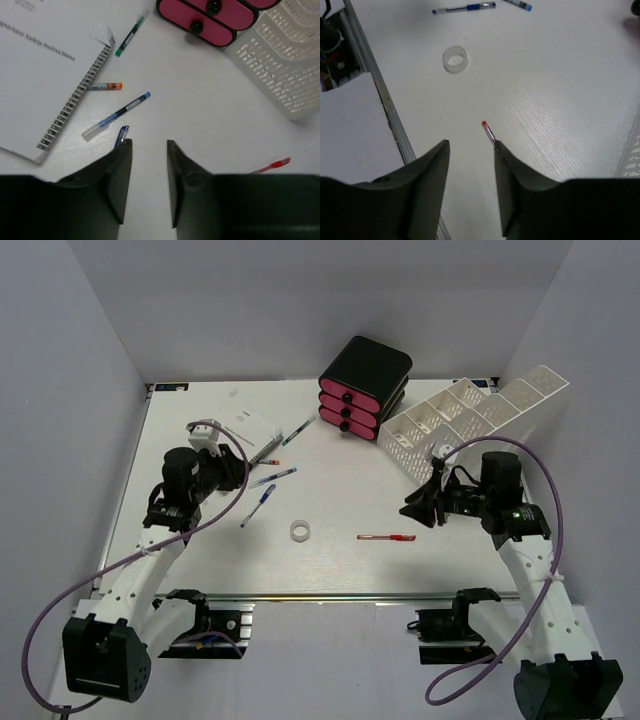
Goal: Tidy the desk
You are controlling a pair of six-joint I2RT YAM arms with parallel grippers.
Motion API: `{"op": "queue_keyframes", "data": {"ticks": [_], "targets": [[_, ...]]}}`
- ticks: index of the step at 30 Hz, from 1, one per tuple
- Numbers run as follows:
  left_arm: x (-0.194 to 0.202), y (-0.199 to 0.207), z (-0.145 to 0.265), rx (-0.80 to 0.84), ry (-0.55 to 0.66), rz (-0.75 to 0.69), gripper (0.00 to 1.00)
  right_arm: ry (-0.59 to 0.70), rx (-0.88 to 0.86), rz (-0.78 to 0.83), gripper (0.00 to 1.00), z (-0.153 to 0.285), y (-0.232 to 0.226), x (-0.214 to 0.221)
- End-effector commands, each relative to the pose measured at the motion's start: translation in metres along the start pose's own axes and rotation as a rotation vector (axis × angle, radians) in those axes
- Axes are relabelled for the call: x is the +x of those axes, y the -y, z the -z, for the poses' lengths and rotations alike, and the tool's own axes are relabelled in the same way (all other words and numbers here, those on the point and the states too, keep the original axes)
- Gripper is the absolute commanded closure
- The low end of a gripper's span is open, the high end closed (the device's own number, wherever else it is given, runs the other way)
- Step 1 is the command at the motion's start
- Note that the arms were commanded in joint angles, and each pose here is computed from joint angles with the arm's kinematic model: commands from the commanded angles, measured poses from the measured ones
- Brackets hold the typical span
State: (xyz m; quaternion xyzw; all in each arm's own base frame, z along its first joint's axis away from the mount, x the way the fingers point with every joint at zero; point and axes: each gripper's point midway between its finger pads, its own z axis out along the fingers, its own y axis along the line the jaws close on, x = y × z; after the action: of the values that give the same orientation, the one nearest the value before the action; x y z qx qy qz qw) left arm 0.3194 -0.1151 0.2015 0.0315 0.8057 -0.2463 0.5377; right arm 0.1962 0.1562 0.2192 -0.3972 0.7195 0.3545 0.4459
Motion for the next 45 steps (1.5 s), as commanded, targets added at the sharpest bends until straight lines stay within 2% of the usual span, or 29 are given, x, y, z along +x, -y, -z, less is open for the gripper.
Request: {"op": "queue_keyframes", "data": {"ticks": [1, 3, 4, 7, 11, 14, 16, 19, 20, 27, 30, 32, 36, 39, 45], "targets": [[-0.006, -0.011, 0.002, -0.09, -0.041, 0.063, 0.52, 0.032, 0.026, -0.002, 0.5, -0.01, 0.014, -0.003], [-0.009, -0.022, 0.001, -0.157, -0.053, 0.056, 0.3, 0.015, 0.021, -0.012, 0.46, -0.014, 0.016, 0.0], [-0.009, -0.027, 0.0, -0.178, -0.057, 0.028, 0.26, 0.013, 0.027, -0.014, 0.43, -0.014, 0.017, -0.002], [-0.008, -0.045, -0.006, -0.277, -0.091, -0.032, 0.24, 0.003, 0.026, -0.005, 0.36, -0.015, 0.017, -0.005], [0.008, -0.076, -0.015, -0.432, -0.245, -0.073, 0.22, 0.023, -0.014, -0.005, 0.28, -0.018, 0.01, -0.012], [0.001, -0.078, -0.027, -0.476, -0.286, -0.141, 0.18, 0.037, -0.062, -0.01, 0.24, -0.022, 0.004, -0.016], [0.01, -0.065, -0.038, -0.462, -0.356, -0.215, 0.15, 0.03, -0.076, -0.017, 0.22, -0.024, 0.004, -0.017], [0.029, -0.061, -0.046, -0.541, -0.447, -0.35, 0.13, 0.017, -0.094, -0.016, 0.22, -0.028, 0.004, -0.015], [0.028, -0.069, -0.042, -0.622, -0.449, -0.402, 0.12, 0.024, -0.098, -0.008, 0.22, -0.03, 0.004, -0.015], [0.036, -0.075, -0.056, -0.789, -0.508, -0.621, 0.13, 0.028, -0.08, 0.031, 0.21, -0.031, 0.004, -0.008], [0.033, -0.074, -0.071, -0.785, -0.51, -0.693, 0.15, 0.027, -0.086, 0.033, 0.21, -0.031, -0.001, -0.001], [0.032, -0.076, -0.082, -0.769, -0.506, -0.705, 0.17, 0.025, -0.089, 0.033, 0.21, -0.029, -0.003, 0.002], [0.045, -0.084, -0.101, -0.731, -0.543, -0.738, 0.29, 0.028, -0.105, 0.026, 0.2, -0.029, -0.007, 0.002], [0.051, -0.087, -0.109, -0.725, -0.555, -0.763, 0.33, 0.026, -0.1, 0.024, 0.2, -0.028, -0.007, 0.003], [0.047, -0.094, -0.123, -0.73, -0.538, -0.822, 0.36, 0.025, -0.087, 0.033, 0.2, -0.027, -0.005, 0.002]]}}
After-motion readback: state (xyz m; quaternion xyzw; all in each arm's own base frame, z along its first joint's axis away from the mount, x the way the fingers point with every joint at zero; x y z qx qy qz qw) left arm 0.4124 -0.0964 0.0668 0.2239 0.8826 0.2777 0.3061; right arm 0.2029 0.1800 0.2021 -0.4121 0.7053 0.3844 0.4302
